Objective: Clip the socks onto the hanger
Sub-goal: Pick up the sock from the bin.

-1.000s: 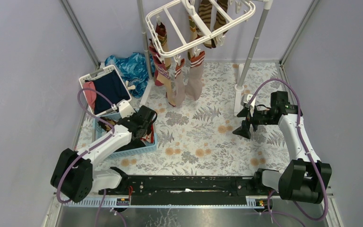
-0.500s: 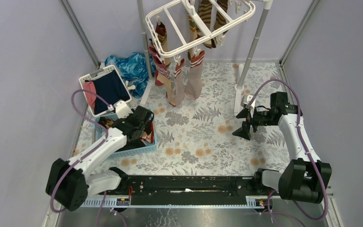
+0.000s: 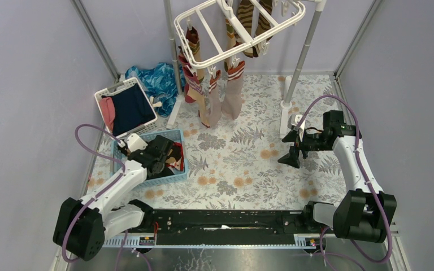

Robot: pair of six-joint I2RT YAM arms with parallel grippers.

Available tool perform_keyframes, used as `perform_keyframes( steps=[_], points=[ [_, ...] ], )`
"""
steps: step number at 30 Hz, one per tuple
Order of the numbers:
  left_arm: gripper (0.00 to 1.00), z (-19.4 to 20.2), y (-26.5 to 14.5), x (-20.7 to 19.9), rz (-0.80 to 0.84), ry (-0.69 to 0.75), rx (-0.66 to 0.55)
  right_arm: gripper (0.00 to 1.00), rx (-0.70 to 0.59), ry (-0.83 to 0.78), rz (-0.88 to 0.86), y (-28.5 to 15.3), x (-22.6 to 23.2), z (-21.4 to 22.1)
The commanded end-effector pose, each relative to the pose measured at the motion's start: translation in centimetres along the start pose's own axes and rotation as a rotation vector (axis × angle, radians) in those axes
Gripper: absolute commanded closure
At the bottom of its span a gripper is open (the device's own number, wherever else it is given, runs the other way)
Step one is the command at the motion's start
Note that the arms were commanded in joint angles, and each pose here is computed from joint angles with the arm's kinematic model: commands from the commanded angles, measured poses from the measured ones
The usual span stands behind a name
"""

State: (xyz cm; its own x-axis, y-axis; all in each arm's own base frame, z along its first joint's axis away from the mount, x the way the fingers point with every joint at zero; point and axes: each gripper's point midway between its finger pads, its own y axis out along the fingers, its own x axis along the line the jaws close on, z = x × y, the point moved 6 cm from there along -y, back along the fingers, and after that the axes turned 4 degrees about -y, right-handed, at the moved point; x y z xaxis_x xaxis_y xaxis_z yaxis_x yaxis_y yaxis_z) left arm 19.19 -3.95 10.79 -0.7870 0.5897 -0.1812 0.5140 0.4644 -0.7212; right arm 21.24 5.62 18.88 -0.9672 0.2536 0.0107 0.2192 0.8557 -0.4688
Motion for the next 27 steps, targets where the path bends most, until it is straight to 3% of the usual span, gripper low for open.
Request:
perform_keyframes(
  steps=[1,4,7,13,18,23,27],
  points=[
    [0.60,0.1,0.4,-0.2,0.002,-0.049,0.007,0.00,-0.045,-0.033,-0.005,-0.2,0.0,-1.2],
    [0.90,-0.4,0.1,-0.4,0.016,-0.049,-0.001,0.00,-0.045,-0.034,-0.005,-0.3,0.0,-1.2],
    [0.99,-2.0,-1.2,-0.5,0.047,-0.055,-0.040,0.00,-0.046,-0.035,-0.004,-0.3,0.0,-1.3],
    [1.00,-6.8,-6.3,-2.3,0.335,-0.091,-0.136,0.00,-0.049,-0.035,-0.005,-0.3,0.1,-1.3],
    [1.00,-9.4,-10.4,-3.8,0.610,-0.024,-0.192,0.00,-0.054,-0.038,-0.005,-0.3,0.1,-1.4],
    [1.00,-10.9,-13.1,-4.5,0.742,0.097,-0.234,0.00,-0.062,-0.038,-0.008,-0.3,0.2,-1.5],
    [1.00,-12.0,-14.7,-4.7,0.819,0.111,-0.284,0.00,-0.072,-0.043,-0.014,-0.2,0.4,-1.6]
  ],
)
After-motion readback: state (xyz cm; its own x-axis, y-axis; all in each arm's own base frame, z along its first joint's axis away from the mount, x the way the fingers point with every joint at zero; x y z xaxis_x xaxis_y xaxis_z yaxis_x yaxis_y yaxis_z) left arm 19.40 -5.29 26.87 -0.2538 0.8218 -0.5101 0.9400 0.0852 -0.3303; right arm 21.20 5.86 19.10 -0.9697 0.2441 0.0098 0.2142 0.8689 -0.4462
